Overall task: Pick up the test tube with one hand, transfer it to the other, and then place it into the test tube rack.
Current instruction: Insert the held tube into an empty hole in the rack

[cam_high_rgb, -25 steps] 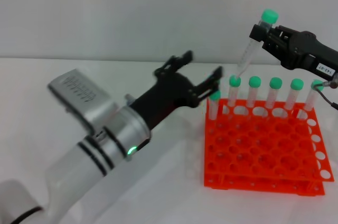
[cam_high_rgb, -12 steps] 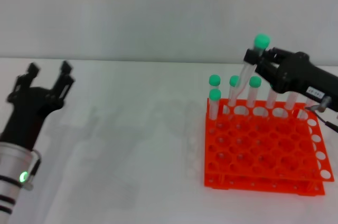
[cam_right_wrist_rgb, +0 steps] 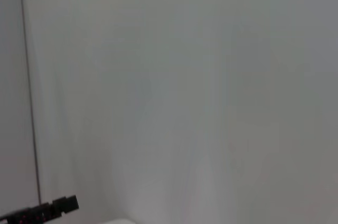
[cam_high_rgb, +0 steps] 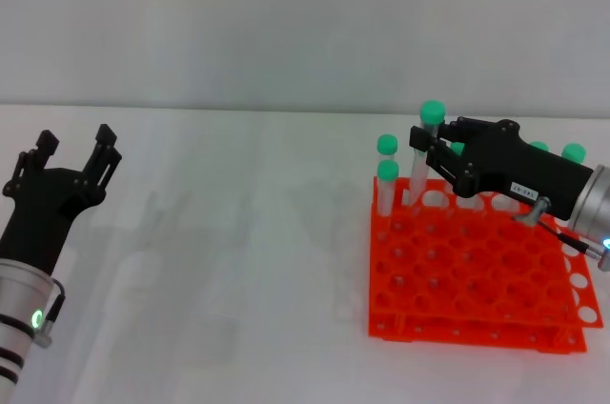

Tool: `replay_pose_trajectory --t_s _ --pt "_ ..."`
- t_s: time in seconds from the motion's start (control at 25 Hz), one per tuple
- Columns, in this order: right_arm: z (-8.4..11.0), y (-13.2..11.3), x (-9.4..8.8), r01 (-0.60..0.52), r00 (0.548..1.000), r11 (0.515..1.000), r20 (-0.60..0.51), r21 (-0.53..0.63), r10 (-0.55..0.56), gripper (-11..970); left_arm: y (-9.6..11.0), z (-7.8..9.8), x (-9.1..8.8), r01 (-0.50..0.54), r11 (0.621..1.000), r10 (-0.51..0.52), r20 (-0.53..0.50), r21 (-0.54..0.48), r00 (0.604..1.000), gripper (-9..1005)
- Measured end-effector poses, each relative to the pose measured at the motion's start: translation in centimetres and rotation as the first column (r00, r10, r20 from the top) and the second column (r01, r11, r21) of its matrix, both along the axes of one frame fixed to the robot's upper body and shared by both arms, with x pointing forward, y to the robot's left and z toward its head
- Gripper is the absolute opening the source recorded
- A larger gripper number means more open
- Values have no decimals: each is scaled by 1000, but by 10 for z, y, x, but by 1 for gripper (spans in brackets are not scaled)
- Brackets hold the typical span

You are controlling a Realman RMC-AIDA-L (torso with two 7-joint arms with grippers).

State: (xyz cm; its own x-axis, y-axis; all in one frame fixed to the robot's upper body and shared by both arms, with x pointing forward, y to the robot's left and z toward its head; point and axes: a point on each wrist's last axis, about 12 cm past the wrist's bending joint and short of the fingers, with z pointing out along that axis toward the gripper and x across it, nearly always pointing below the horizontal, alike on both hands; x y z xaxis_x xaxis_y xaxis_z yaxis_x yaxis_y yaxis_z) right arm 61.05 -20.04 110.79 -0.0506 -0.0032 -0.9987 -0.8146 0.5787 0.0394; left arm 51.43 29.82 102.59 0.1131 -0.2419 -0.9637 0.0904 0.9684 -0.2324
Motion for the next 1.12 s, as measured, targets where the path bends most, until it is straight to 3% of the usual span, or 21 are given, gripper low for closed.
replay_pose_trajectory --t_s 1.12 --pt "-13 2 0 38 999 998 -34 -54 -40 224 -2 -3 8 0 1000 0 -48 -6 999 803"
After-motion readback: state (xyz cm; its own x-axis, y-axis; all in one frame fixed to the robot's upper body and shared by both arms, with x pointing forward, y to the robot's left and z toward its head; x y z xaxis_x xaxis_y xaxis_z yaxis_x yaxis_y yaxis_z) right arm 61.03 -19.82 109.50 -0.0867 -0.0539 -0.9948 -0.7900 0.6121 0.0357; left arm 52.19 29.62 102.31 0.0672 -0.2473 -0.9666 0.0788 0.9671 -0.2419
